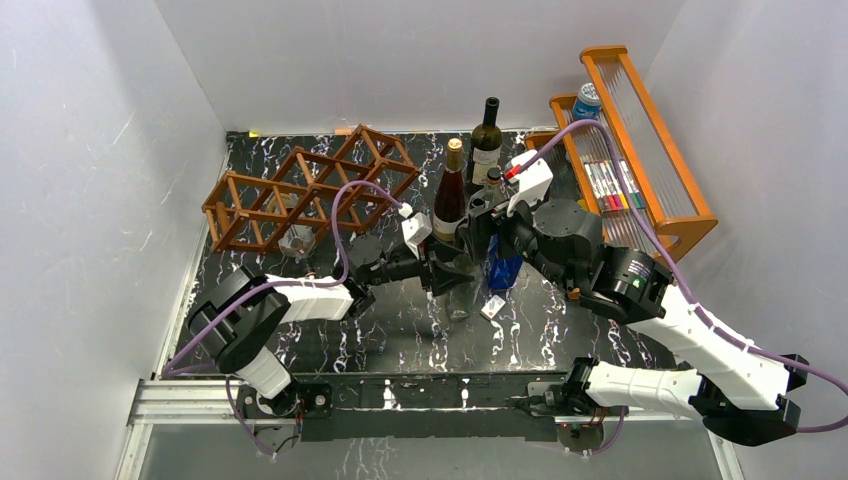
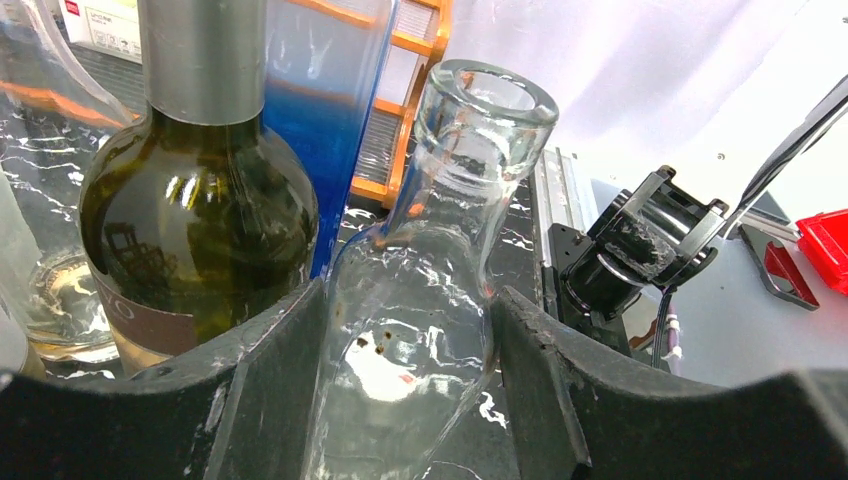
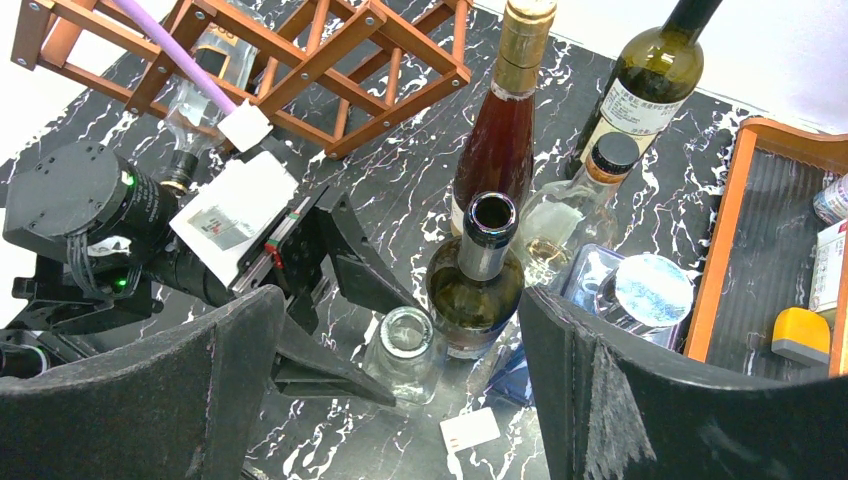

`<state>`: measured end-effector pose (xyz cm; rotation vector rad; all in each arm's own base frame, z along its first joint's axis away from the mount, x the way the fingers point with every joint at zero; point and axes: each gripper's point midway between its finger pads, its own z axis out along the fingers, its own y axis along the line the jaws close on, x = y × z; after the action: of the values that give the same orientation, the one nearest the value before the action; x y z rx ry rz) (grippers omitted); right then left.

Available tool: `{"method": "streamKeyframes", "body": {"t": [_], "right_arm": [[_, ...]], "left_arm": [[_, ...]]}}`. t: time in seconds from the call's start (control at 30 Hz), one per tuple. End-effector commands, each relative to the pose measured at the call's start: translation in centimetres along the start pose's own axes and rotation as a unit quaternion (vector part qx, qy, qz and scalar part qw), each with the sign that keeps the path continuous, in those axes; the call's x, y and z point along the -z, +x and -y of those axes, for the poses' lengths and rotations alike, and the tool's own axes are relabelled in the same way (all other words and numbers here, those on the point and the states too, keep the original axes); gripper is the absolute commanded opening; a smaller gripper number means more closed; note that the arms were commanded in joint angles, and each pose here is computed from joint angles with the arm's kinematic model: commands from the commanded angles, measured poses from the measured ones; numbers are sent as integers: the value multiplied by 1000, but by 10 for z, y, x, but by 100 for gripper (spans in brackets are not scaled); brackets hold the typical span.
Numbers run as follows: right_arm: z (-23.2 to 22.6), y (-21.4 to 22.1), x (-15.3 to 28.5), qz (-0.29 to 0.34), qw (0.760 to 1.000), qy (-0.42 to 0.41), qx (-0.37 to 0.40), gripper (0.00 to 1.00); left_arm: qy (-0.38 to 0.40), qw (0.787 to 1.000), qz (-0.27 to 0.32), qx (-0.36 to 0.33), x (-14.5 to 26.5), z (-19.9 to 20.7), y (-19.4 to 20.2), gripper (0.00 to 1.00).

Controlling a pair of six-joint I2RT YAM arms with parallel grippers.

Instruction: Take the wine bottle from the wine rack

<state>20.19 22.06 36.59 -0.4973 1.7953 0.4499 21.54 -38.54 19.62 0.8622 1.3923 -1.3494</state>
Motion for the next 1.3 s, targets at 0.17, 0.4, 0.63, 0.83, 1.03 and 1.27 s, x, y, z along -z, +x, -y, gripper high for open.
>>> {"method": "streamKeyframes", "body": {"t": [0.17,0.4,0.63,0.83,1.03,1.27], "right_arm": [[-3,-20,1,34,999,-5,-21,98],[-7,-22,-2,34,999,-14,-19,98],[-17,-19,-9,30,999,-29,-23,98],[-21,-20,-15,24,999,-31,-13,98],[-27,-23,-25,26,999,-36,-6,98],[-40,-23,-40,15,999,-50,8,98]], "left_arm": [[24,999,30,-10,12,21,-13,64],[-1,1000,-10,4,24,22,-5,98],[-62,997,-49,-23,46,15,-14,98],[-180,975,-123,-51,88,-5,-20,98],[-309,936,-152,-70,147,-28,-32,98],[-440,885,-139,-64,208,-56,-67,98]]}}
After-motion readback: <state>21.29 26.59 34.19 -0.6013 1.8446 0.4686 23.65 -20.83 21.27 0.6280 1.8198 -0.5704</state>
